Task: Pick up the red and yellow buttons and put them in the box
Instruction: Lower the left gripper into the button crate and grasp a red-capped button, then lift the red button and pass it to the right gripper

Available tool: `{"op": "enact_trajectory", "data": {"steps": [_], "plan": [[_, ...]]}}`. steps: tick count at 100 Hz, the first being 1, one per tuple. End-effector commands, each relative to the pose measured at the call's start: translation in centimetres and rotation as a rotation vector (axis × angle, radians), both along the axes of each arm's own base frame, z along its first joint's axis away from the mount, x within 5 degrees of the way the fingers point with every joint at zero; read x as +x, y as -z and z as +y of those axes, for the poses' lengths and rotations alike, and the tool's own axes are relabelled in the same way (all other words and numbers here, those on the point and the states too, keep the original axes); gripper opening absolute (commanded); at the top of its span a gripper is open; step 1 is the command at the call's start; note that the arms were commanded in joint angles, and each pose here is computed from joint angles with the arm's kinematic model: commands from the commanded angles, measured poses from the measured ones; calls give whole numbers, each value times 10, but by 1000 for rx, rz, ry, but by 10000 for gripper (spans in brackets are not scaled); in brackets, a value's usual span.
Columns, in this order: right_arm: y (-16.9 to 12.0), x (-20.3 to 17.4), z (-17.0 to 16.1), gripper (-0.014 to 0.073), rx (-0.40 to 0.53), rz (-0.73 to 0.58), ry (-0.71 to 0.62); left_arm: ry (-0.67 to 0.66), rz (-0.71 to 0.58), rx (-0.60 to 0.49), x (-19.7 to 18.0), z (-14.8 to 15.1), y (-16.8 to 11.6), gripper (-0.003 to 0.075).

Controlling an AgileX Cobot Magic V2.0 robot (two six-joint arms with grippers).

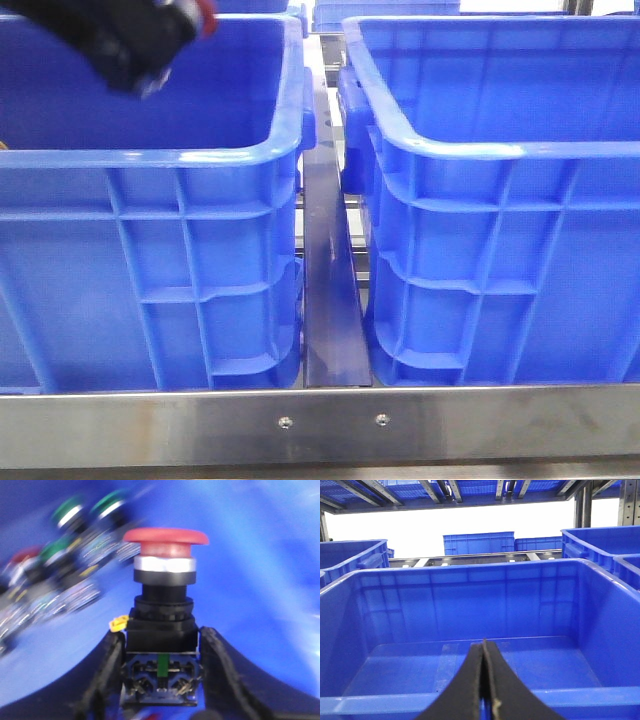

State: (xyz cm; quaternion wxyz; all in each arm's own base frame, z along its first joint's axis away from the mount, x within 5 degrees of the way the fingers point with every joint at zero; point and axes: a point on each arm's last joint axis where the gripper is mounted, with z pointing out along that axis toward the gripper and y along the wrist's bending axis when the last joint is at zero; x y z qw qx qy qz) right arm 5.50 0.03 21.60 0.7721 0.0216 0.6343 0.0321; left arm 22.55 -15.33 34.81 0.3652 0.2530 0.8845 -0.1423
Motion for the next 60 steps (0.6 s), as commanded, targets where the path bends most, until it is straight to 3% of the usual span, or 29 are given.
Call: {"op": "enact_trajectory", "data": {"steps": [1, 21, 41, 60], "plan": [[-15, -6, 0, -69, -9, -124, 2, 64, -172, -110, -25, -3, -37, -19], [-17, -6, 0, -69, -8, -154, 3, 210, -252, -160, -65, -12, -59, -19], [-32, -11, 0, -69, 21, -265, -7, 273, -264, -161, -76, -19, -60, -19], [-72, -20, 0, -69, 138, -159, -43, 275, -264, -161, -77, -19, -60, -19]]}}
